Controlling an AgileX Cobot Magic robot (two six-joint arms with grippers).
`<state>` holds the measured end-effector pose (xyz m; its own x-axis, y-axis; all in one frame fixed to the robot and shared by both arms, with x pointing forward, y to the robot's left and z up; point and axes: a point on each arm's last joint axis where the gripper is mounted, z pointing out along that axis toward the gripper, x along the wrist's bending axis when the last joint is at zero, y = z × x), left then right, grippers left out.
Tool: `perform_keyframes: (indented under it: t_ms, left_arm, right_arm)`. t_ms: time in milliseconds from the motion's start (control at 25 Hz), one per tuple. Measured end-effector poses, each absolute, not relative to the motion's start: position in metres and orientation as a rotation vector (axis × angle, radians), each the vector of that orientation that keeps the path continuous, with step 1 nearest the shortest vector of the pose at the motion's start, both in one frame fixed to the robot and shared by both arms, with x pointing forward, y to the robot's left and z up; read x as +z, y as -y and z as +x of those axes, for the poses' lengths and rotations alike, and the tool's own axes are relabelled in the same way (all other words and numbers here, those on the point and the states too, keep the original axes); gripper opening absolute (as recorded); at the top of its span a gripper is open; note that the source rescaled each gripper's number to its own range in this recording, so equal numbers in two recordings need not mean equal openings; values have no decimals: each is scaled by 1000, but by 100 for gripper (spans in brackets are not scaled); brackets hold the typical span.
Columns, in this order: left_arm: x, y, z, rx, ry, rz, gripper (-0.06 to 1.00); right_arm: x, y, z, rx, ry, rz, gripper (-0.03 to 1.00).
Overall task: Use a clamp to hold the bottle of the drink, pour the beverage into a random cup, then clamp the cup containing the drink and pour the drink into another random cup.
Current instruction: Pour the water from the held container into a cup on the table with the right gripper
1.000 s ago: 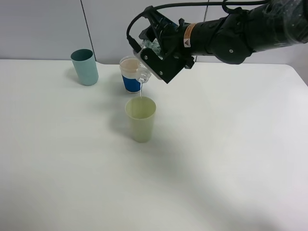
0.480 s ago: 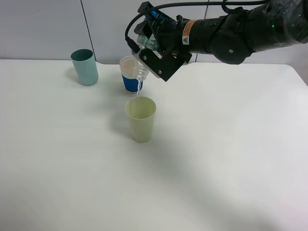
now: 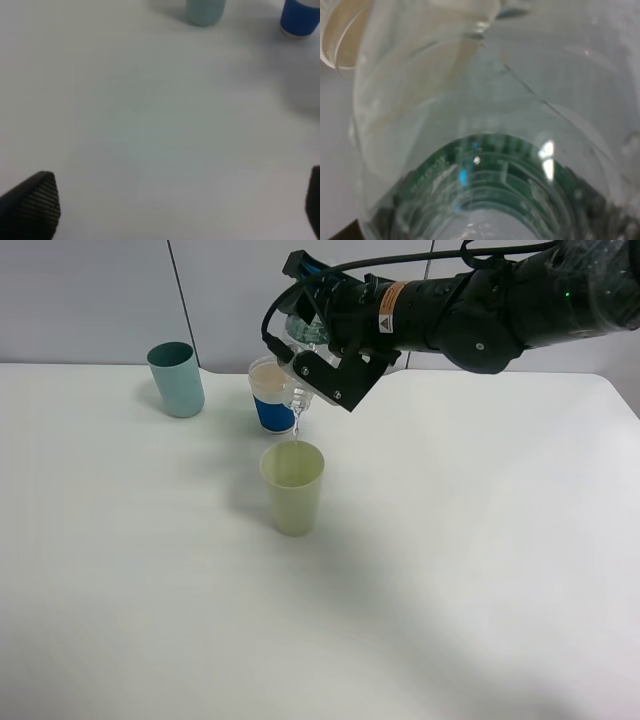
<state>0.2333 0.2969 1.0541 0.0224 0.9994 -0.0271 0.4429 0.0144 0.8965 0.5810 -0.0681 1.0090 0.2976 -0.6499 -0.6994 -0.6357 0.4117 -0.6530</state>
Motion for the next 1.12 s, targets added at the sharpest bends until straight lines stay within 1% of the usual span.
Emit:
perform_keyframes:
  t_ms: [880,1120]
  left_arm:
    - [1054,-297,233,919,-1525,1534,100]
    - [1054,-297,233,919,-1525,1534,100]
  right_arm:
    - [1014,63,578,-84,-1186,-1362,0]
    - [1013,64,578,34,-1319,-1258,0]
